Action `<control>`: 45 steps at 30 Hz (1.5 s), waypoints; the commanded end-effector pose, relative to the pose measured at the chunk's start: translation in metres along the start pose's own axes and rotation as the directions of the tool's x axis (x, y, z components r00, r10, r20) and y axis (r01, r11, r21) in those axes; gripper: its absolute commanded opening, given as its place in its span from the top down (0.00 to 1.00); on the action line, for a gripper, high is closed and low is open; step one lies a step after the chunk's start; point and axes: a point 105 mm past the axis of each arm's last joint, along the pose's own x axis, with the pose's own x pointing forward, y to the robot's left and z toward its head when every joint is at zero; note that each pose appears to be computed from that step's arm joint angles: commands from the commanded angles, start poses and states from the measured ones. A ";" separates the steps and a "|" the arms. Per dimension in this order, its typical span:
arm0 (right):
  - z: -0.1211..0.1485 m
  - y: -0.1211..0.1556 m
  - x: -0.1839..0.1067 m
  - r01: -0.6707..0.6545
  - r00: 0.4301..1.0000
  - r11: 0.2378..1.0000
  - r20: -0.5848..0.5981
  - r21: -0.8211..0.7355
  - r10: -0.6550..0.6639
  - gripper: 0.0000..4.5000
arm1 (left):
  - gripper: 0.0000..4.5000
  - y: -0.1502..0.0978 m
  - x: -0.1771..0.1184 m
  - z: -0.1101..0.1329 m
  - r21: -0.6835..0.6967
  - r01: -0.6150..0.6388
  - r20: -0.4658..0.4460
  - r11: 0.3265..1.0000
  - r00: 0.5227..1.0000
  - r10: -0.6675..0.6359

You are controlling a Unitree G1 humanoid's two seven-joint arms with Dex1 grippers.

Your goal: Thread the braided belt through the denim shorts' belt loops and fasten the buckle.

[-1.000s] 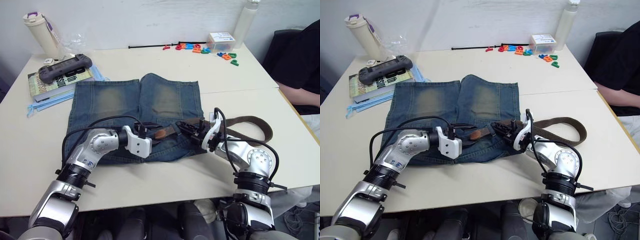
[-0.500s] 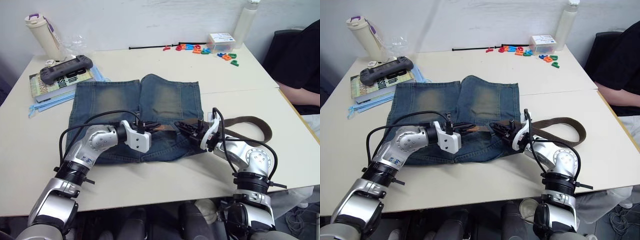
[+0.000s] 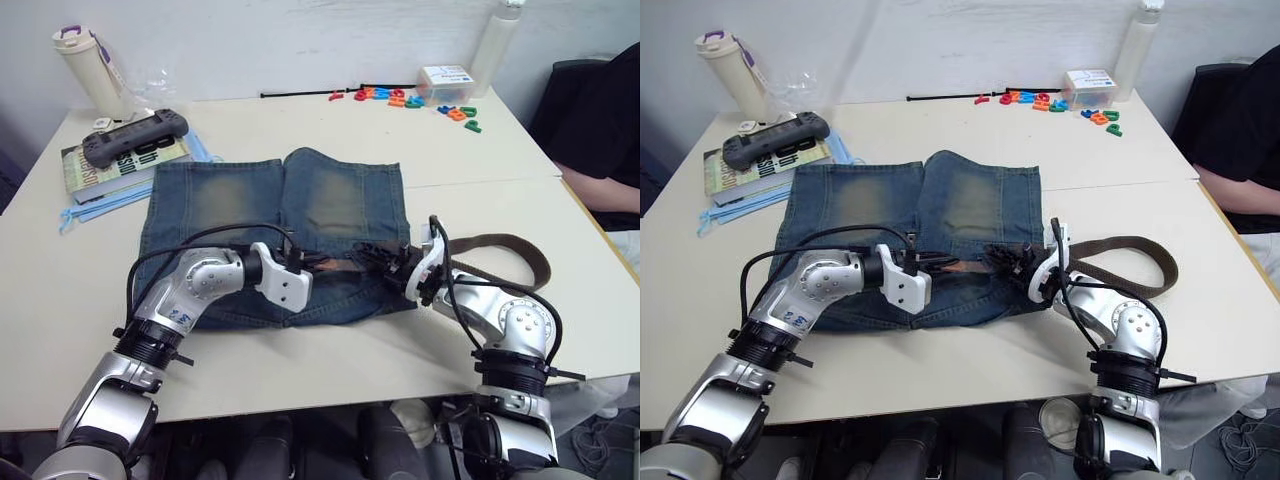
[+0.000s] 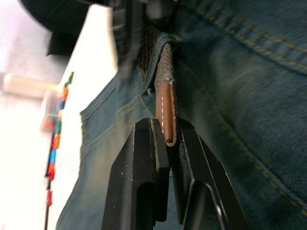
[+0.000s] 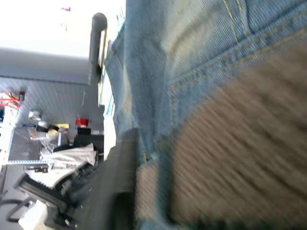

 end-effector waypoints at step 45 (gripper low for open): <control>-0.039 -0.042 -0.065 0.386 0.864 0.422 0.160 -0.820 -0.478 0.99 | 1.00 -0.005 0.004 0.005 0.023 0.026 0.012 0.999 1.000 -0.026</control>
